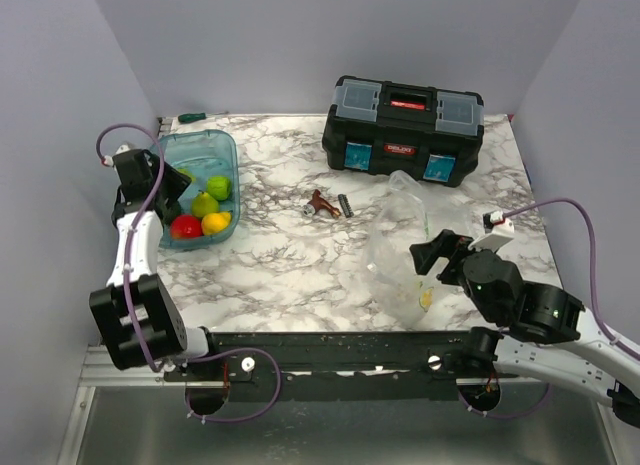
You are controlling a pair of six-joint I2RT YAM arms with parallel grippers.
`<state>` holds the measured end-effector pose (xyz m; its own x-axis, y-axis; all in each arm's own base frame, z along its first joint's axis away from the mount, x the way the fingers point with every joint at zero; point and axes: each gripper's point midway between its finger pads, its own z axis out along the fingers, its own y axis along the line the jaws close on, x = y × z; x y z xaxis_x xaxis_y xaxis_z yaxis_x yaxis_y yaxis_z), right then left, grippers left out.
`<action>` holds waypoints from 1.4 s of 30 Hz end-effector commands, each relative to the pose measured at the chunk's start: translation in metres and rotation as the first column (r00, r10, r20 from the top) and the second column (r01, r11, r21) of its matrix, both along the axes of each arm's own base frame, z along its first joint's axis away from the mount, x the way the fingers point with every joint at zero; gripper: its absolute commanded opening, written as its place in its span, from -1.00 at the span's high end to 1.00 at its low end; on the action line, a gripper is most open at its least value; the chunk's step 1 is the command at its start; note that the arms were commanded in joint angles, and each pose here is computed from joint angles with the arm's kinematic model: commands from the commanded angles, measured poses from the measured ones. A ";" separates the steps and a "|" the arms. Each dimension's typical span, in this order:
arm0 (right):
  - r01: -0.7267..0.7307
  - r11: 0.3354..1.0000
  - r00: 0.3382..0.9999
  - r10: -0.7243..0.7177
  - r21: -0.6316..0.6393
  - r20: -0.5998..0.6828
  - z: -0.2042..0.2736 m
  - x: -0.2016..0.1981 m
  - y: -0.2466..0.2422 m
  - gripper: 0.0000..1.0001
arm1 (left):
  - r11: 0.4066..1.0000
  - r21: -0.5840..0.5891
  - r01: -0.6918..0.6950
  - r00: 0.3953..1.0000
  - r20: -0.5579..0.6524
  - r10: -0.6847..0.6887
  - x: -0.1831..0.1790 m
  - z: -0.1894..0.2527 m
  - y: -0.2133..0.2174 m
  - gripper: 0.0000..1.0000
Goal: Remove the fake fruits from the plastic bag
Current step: Place the fake fruit in the bin.
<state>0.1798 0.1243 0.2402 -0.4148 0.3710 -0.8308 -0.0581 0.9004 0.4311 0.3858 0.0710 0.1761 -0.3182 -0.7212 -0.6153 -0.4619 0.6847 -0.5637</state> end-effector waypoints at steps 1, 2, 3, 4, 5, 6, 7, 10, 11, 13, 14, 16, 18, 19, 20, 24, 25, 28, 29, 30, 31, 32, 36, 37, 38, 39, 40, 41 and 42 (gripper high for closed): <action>-0.024 0.999 1.000 0.023 -0.026 -0.010 -0.005 0.001 0.007 -0.99 | 0.997 -0.076 0.005 0.998 0.055 -0.001 0.040 0.015 0.008 0.68; -0.025 0.999 1.000 0.024 -0.028 -0.011 -0.006 0.002 0.007 -0.99 | 0.995 -0.094 0.013 0.999 0.046 -0.009 0.044 0.012 0.007 0.67; -0.024 0.999 1.000 0.024 -0.031 -0.012 -0.007 0.002 0.008 -0.99 | 0.994 -0.105 0.006 1.000 0.029 -0.002 0.046 0.007 0.009 0.64; -0.024 0.999 1.000 0.024 -0.030 -0.012 -0.006 0.002 0.008 -0.99 | 0.994 -0.112 -0.013 1.000 0.014 0.015 0.047 0.001 0.011 0.59; -0.023 0.999 1.000 0.023 -0.029 -0.013 -0.006 0.002 0.008 -0.99 | 0.993 -0.113 -0.039 0.999 -0.002 0.039 0.047 -0.005 0.014 0.55; -0.022 0.999 1.000 0.022 -0.030 -0.011 -0.005 0.002 0.007 -1.00 | 0.991 -0.119 -0.060 0.998 -0.014 0.058 0.047 -0.010 0.016 0.52; -0.022 0.999 1.000 0.022 -0.027 -0.012 -0.005 0.002 0.007 -0.99 | 0.989 -0.129 -0.078 0.997 -0.025 0.076 0.045 -0.016 0.017 0.42; -0.018 1.000 1.000 0.018 -0.021 -0.011 -0.004 0.001 0.006 -0.99 | 0.983 -0.149 -0.106 0.994 -0.038 0.102 0.041 -0.030 0.017 0.29; -0.017 1.000 1.000 0.017 -0.020 -0.011 -0.003 0.001 0.005 -1.00 | 0.982 -0.152 -0.111 0.994 -0.040 0.106 0.040 -0.034 0.017 0.29; -0.018 1.000 1.000 0.018 -0.018 -0.012 -0.003 0.001 0.005 -0.99 | 0.980 -0.160 -0.118 0.992 -0.066 0.109 0.040 -0.043 0.018 0.27; -0.020 1.000 1.000 0.020 -0.019 -0.014 -0.003 0.000 0.005 -0.99 | 0.979 -0.169 -0.117 0.991 -0.078 0.105 0.040 -0.045 0.017 0.24; -0.026 0.999 0.999 0.026 -0.018 -0.021 -0.003 0.000 0.007 -1.00 | 0.977 -0.180 -0.114 0.991 -0.092 0.098 0.042 -0.047 0.016 0.16; -0.031 0.999 0.999 0.030 -0.021 -0.027 -0.004 -0.001 0.008 -1.00 | 0.974 -0.183 -0.134 0.988 -0.106 0.116 0.042 -0.051 0.018 0.02; -0.031 0.999 0.999 0.030 -0.023 -0.029 -0.004 -0.001 0.008 -1.00 | 0.972 -0.183 -0.145 0.986 -0.113 0.126 0.041 -0.053 0.019 -0.09; -0.031 0.999 0.999 0.030 -0.025 -0.032 -0.005 -0.001 0.009 -1.00 | 0.972 -0.184 -0.148 0.985 -0.118 0.128 0.040 -0.055 0.020 -0.17; -0.029 0.999 0.999 0.028 -0.026 -0.035 -0.005 -0.001 0.009 -0.99 | 0.969 -0.187 -0.162 0.979 -0.151 0.134 0.037 -0.062 0.020 -0.38; -0.029 0.999 0.999 0.028 -0.025 -0.035 -0.005 -0.001 0.008 -1.00 | 0.968 -0.191 -0.164 0.977 -0.164 0.133 0.037 -0.063 0.019 -0.40; -0.034 0.999 0.999 0.033 -0.023 -0.037 -0.004 -0.001 0.010 -0.99 | 0.969 -0.196 -0.149 0.981 -0.153 0.120 0.036 -0.056 0.017 -0.47; -0.036 0.999 0.999 0.035 -0.024 -0.039 -0.004 -0.001 0.010 -1.00 | 0.970 -0.198 -0.143 0.983 -0.139 0.116 0.035 -0.050 0.016 -0.48; -0.034 0.999 0.999 0.033 -0.029 -0.040 -0.003 -0.001 0.010 -0.99 | 0.971 -0.196 -0.136 0.986 -0.122 0.114 0.034 -0.043 0.015 -0.49; -0.034 0.999 0.999 0.033 -0.032 -0.040 0.000 -0.001 0.010 -0.99 | 0.973 -0.195 -0.125 0.989 -0.103 0.107 0.032 -0.035 0.012 -0.50; -0.031 0.999 0.999 0.030 -0.030 -0.038 0.003 -0.001 0.010 -0.99 | 0.976 -0.190 -0.110 0.992 -0.079 0.097 0.030 -0.025 0.009 -0.50; -0.031 0.999 0.999 0.031 -0.031 -0.008 0.021 0.002 0.008 -0.99 | 0.990 -0.141 0.015 0.999 0.035 -0.010 0.018 0.021 -0.017 -0.50; -0.033 0.999 0.999 0.033 -0.035 0.002 0.026 0.002 0.008 -0.99 | 0.991 -0.119 0.060 0.997 0.063 -0.052 0.014 0.035 -0.029 -0.50; -0.033 0.999 0.999 0.033 -0.037 0.013 0.031 0.003 0.008 -1.00 | 0.991 -0.093 0.100 0.992 0.084 -0.092 0.009 0.047 -0.040 -0.50; -0.031 0.999 0.999 0.032 -0.044 0.021 0.036 0.004 0.007 -1.00 | 0.987 -0.064 0.148 0.983 0.119 -0.139 0.002 0.063 -0.054 -0.50; -0.027 0.999 0.999 0.028 -0.045 0.031 0.041 0.005 0.005 -1.00 | 0.980 -0.029 0.195 0.971 0.147 -0.189 -0.004 0.075 -0.069 -0.50; -0.026 0.998 0.999 0.028 -0.048 0.040 0.046 0.005 0.004 -0.99 | 0.969 0.015 0.245 0.953 0.181 -0.244 -0.012 0.090 -0.088 -0.50; -0.023 0.999 0.998 0.025 -0.046 0.052 0.053 0.006 0.003 -1.00 | 0.952 0.068 0.298 0.931 0.199 -0.306 -0.021 0.102 -0.110 -0.50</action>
